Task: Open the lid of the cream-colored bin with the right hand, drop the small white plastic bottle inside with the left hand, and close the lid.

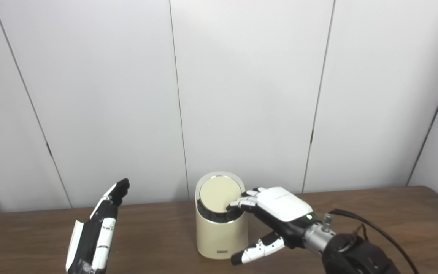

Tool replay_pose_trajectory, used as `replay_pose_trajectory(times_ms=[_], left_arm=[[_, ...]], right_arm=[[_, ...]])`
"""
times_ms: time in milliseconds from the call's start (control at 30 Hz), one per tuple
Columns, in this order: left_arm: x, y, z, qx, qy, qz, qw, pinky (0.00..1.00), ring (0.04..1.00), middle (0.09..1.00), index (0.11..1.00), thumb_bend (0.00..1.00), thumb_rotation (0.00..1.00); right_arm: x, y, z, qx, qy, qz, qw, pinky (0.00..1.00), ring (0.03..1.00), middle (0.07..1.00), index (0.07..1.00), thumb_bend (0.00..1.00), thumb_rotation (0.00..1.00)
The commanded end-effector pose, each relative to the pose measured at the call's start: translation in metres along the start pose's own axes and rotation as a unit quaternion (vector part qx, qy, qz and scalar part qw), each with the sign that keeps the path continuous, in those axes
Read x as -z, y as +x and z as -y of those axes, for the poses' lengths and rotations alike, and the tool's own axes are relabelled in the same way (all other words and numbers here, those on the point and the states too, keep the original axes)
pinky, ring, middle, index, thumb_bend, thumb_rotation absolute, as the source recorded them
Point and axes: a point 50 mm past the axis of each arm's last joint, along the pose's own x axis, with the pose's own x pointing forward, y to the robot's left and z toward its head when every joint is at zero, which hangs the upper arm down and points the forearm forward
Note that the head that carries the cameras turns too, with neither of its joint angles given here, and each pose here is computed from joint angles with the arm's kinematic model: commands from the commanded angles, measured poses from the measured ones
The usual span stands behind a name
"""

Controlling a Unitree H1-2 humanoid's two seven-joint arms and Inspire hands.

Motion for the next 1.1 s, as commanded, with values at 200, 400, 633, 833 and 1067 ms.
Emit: replay_pose_trajectory(times_ms=[200,400,633,833,1067], left_arm=[[-0.013,0.009,-0.003,-0.014,0.016,0.05,0.999,0.95,0.921,0.906,0.896,0.55,1.0],[-0.012,0.008,-0.002,-0.013,0.012,0.047,0.999,0.95,0.924,0.91,0.902,0.55,1.0],[-0.01,0.009,-0.003,-0.014,0.005,0.047,0.999,0.95,0.925,0.916,0.908,0.54,0.99],[-0.006,0.009,-0.004,-0.022,-0.034,0.049,0.998,0.96,0.929,0.928,0.918,0.51,0.96],[0.0,0.007,-0.008,-0.033,-0.049,0.047,0.997,0.89,0.902,0.911,0.902,0.42,0.91]], right_arm=[[0.024,-0.012,0.017,0.19,0.151,0.06,0.968,0.83,0.947,0.979,0.966,0.7,0.84],[0.043,-0.02,0.001,0.256,0.201,0.069,0.943,0.95,0.996,0.994,0.999,0.75,0.82],[0.056,-0.033,-0.019,0.325,0.245,0.076,0.91,0.98,1.0,1.0,0.988,0.75,0.81],[0.061,-0.05,-0.043,0.385,0.312,0.074,0.865,0.91,0.967,0.97,0.934,0.53,0.82],[0.062,-0.063,-0.059,0.413,0.449,0.05,0.791,0.82,0.882,0.886,0.845,0.35,0.73]])
